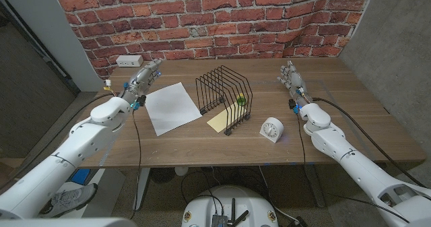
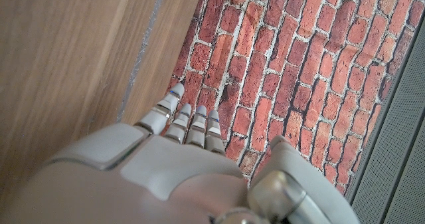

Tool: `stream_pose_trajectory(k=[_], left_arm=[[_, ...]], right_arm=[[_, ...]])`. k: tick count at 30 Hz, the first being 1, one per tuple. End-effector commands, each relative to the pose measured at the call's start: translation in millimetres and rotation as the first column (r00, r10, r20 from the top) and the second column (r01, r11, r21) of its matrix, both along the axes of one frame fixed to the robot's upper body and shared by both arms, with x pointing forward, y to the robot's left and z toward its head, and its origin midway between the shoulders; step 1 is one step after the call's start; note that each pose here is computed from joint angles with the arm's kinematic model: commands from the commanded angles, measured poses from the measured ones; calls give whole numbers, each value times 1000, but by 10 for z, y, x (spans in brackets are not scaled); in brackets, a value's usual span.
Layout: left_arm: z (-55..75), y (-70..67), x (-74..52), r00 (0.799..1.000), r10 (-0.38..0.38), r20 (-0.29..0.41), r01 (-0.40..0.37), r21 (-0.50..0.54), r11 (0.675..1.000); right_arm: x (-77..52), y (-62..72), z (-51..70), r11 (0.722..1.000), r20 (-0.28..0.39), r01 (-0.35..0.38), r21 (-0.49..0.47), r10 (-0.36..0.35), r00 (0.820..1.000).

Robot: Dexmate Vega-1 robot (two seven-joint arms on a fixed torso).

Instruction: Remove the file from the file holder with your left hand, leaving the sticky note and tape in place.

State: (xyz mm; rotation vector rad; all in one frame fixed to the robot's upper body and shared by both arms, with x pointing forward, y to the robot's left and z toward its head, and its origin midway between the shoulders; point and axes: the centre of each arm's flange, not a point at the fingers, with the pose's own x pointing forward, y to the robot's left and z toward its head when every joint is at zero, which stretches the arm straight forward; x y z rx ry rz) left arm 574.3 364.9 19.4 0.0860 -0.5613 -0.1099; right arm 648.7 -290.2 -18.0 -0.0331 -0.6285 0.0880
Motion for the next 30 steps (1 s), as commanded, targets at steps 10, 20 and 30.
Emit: stream_pose_trajectory(k=[10, 20, 30], left_arm=[[-127, -180, 347, 999, -10, 53, 5, 95, 995], [-283, -270, 476, 999, -7, 43, 4, 86, 996], [-470, -325, 618, 999, -23, 28, 21, 52, 998]], right_arm=[[25, 20, -16, 1000, -6, -21, 11, 21, 1000], [23, 14, -41, 999, -24, -31, 9, 31, 999], [93, 64, -48, 999, -43, -38, 9, 38, 998]])
